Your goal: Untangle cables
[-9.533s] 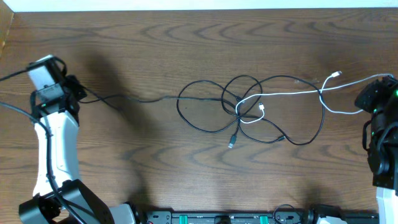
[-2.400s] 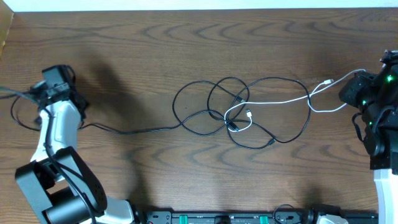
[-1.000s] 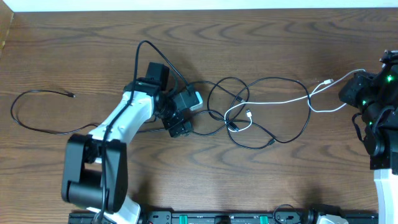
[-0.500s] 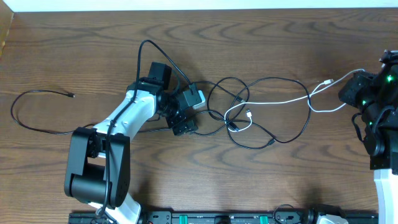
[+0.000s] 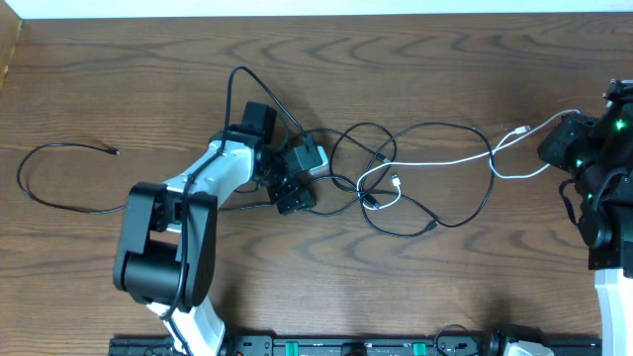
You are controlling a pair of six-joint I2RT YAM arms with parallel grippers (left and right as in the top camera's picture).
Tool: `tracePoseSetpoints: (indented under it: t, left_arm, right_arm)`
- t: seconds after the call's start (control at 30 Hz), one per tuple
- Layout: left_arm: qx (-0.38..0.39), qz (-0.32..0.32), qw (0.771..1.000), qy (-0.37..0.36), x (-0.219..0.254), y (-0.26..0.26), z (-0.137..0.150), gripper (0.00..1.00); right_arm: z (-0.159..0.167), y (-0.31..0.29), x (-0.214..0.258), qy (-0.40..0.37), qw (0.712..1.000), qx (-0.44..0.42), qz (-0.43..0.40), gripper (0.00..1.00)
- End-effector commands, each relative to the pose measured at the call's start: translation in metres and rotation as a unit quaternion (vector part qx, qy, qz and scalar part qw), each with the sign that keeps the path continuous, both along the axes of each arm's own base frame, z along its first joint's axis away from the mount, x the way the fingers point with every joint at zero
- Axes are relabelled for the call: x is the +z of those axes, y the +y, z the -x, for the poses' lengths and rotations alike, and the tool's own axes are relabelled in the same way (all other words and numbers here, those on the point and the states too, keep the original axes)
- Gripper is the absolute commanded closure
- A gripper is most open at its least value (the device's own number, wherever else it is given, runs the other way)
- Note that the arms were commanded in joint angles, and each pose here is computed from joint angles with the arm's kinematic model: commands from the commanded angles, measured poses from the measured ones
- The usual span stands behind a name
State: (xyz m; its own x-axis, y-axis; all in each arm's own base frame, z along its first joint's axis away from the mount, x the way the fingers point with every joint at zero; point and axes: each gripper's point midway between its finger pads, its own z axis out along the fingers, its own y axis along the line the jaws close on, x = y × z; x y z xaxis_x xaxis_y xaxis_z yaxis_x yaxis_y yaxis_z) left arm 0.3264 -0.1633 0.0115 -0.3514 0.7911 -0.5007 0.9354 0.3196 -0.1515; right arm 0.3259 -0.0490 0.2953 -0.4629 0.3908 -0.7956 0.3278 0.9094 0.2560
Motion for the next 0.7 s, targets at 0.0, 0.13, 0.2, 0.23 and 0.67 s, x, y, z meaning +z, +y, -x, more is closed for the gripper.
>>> tracePoseSetpoints:
  t: [0.0,0.13,0.2,0.23,0.67]
  left_arm:
    - [-0.008,0.011,1.0,-0.016,0.006,-0.007,-0.007,0.07]
    - [-0.008,0.011,1.0,-0.013,0.005,-0.007,-0.007,0.11]
    - [-0.008,0.011,1.0,-0.012,0.004,-0.007,-0.007,0.14]
    - [-0.008,0.011,1.0,-0.012,0.004,-0.007,-0.007,0.15]
    - [-0.007,0.007,1.0,0.006,-0.008,-0.006,-0.002,0.34]
  right_arm:
    - [0.0,0.0,0.002,-0.003,1.0,-0.003,-0.006,0.99]
    - [0.0,0.0,0.002,-0.003,1.0,-0.003,-0.006,0.99]
    - [0.0,0.0,0.002,-0.003,1.0,-0.003,-0.006,0.99]
    - [0.0,0.0,0.002,-0.003,1.0,-0.002,-0.006,0.99]
    - [0.0,0.0,0.002,-0.002,1.0,-0.001,-0.007,0.99]
